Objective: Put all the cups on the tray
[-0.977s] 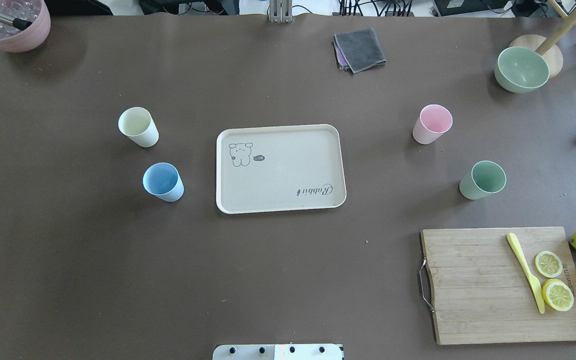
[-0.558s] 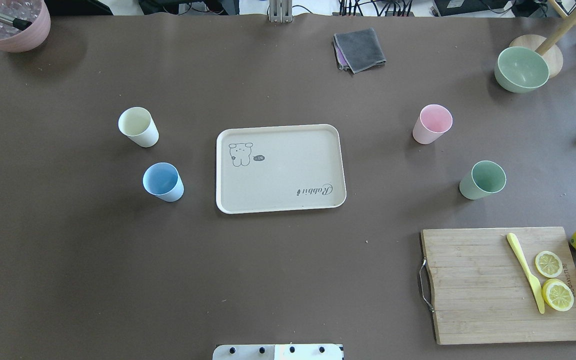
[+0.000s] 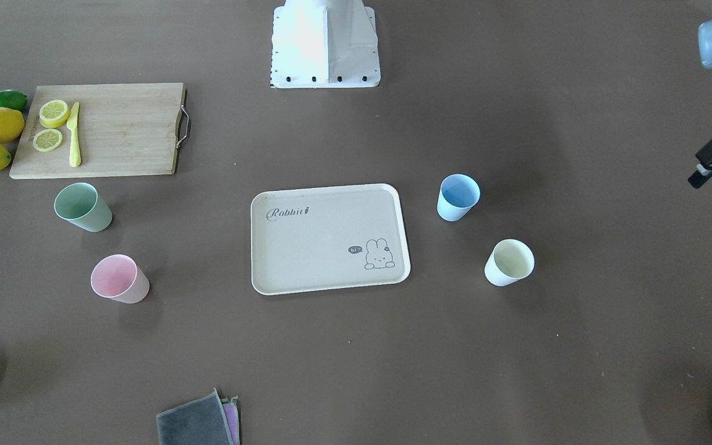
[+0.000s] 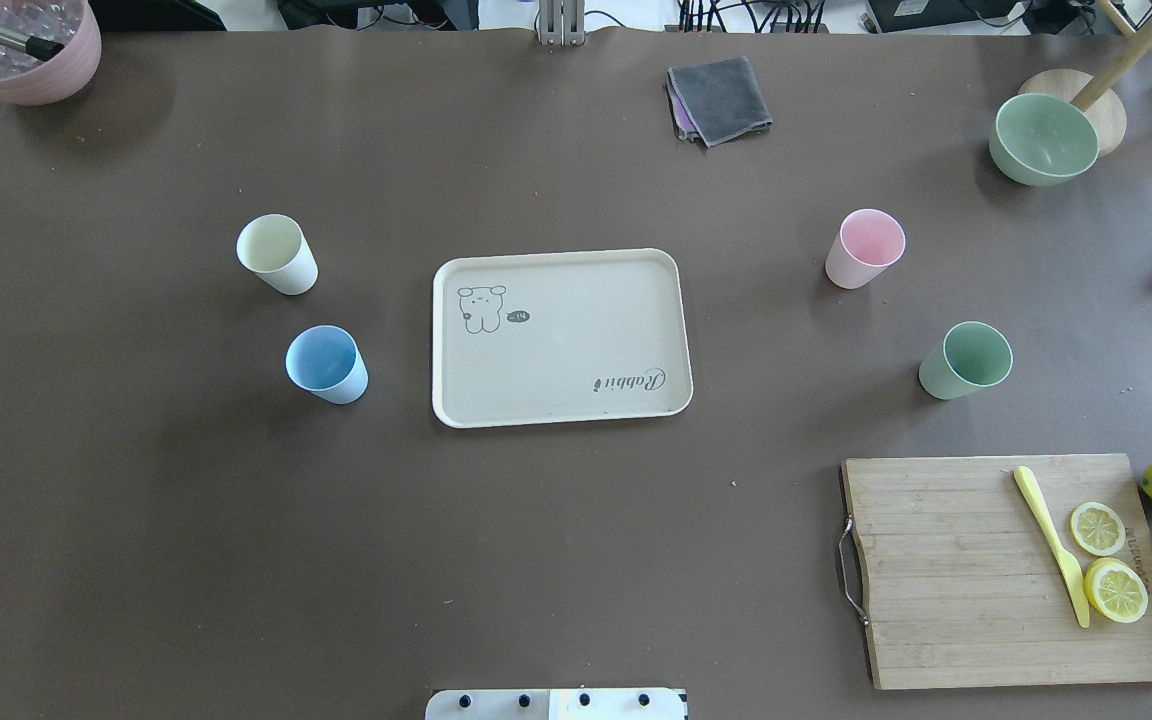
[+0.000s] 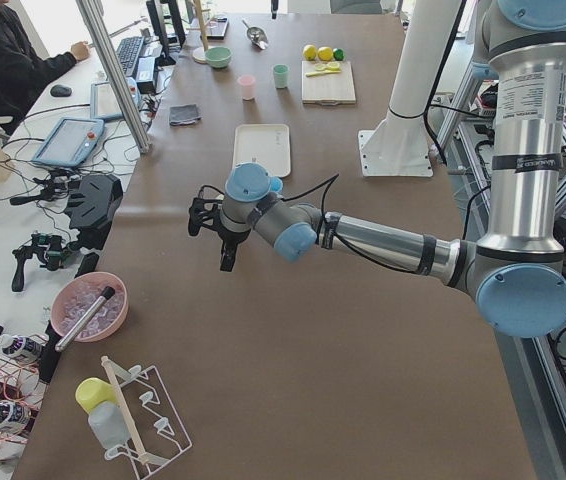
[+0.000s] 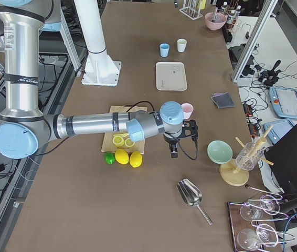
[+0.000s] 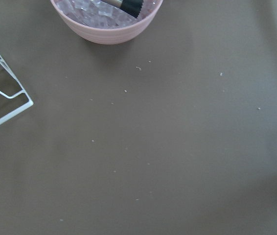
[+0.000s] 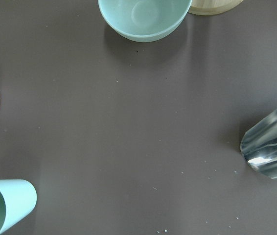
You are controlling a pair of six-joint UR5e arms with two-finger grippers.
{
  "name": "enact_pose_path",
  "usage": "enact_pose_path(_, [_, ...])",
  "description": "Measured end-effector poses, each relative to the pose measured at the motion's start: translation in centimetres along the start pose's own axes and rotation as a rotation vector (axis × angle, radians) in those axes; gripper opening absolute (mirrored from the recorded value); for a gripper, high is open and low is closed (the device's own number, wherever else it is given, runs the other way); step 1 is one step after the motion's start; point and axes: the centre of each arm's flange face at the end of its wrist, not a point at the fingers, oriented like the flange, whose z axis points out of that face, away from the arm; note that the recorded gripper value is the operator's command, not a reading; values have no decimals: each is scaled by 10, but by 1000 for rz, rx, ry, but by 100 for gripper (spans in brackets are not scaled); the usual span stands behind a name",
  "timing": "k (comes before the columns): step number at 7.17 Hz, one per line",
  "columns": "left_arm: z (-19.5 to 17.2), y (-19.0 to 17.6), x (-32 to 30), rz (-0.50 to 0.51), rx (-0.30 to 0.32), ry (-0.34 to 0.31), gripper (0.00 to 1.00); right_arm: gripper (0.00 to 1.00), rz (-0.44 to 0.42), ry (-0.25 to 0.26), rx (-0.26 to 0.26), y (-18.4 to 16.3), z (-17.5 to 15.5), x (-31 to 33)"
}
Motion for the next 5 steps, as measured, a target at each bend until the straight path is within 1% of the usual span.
enact_pose_path(2, [19, 11, 63, -49, -19, 36, 98, 100, 37, -2, -13, 0, 18, -37])
enact_pose_path(5, [36, 13, 117, -74, -21, 63, 98, 100, 63, 16, -28, -8, 43, -93])
